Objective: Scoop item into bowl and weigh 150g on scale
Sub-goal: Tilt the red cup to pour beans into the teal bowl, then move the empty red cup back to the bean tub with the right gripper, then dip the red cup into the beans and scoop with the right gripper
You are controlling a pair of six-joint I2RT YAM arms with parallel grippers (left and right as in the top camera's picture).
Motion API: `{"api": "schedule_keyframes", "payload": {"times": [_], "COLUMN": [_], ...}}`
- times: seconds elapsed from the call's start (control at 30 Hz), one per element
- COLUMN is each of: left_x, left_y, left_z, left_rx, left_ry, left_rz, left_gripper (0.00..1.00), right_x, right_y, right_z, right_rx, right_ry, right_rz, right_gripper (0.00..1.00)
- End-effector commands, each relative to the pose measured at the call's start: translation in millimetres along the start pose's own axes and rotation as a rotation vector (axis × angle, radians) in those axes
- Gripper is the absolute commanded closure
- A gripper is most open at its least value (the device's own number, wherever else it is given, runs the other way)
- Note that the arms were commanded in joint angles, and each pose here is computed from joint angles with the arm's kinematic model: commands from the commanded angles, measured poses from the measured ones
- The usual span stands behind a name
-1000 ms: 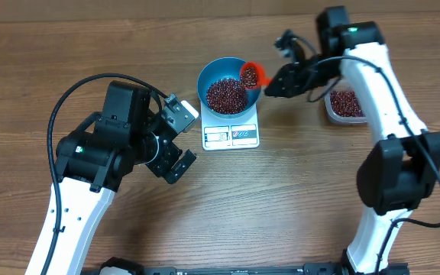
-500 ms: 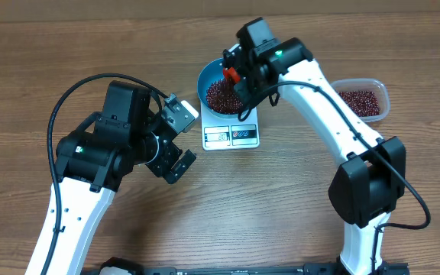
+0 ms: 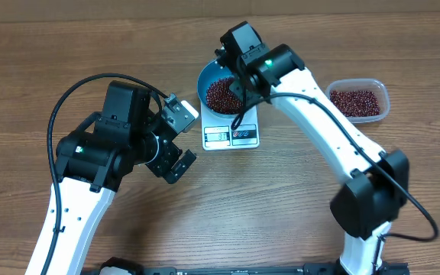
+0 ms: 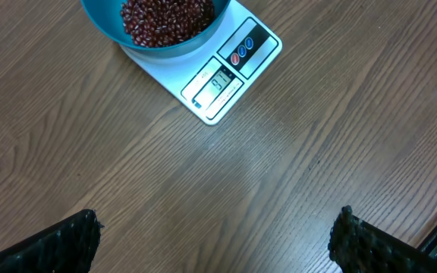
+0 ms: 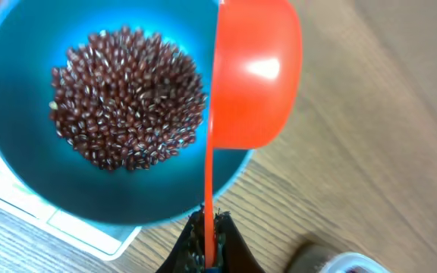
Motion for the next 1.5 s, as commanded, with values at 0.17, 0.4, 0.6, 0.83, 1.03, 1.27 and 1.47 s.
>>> {"api": "schedule_keyframes", "payload": {"times": [0.17, 0.4, 0.6, 0.83, 1.03, 1.27, 1.47], "left_x": [-5.2, -5.2, -5.2, -5.2, -5.2, -5.2, -5.2], "left_y": [0.3, 0.5, 0.3, 0.3, 0.3, 0.5, 0.3], "left_z": [7.4, 7.4, 7.4, 7.4, 7.4, 7.4, 7.4], "left_rx": [-0.006, -0.006, -0.006, -0.006, -0.006, -0.006, -0.006], "left_ry": [-0.025, -0.025, -0.025, -0.025, -0.025, -0.025, -0.025], "left_rz": [0.002, 0.003, 0.002, 0.002, 0.002, 0.003, 0.002], "left_gripper": [0.00, 0.00, 0.01, 0.00, 0.00, 0.00, 0.00], "right_x": [-96.9, -98.9, -87.8, -48.3, -4.0, 47.7, 70.7], "right_y": [-36.2, -70.2, -93.4, -110.6, -105.6, -102.6, -103.0], "right_z": [-4.6, -88.2, -172.1, -214.7, -244.3, -264.0, -270.4], "right_rx": [0.116, 0.326, 0.521, 0.650, 0.688, 0.684, 0.647], "right_ry": [-0.166, 0.035, 0.274, 0.381, 0.496, 0.618, 0.648], "right_rz": [-0.080, -0.052, -0.018, 0.051, 0.110, 0.110, 0.107], "right_gripper": [0.96, 0.96, 0.96, 0.96, 0.96, 0.96, 0.97]}}
Point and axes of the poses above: each gripper's point midway between its finger pads, its own x axis out along the fingers, its own y axis along the line the jaws close on, z = x × y, the point moved 1 cm from there along -x, back along the fingers, and after that the axes turned 11 degrees about -x, right-handed, at the moved point
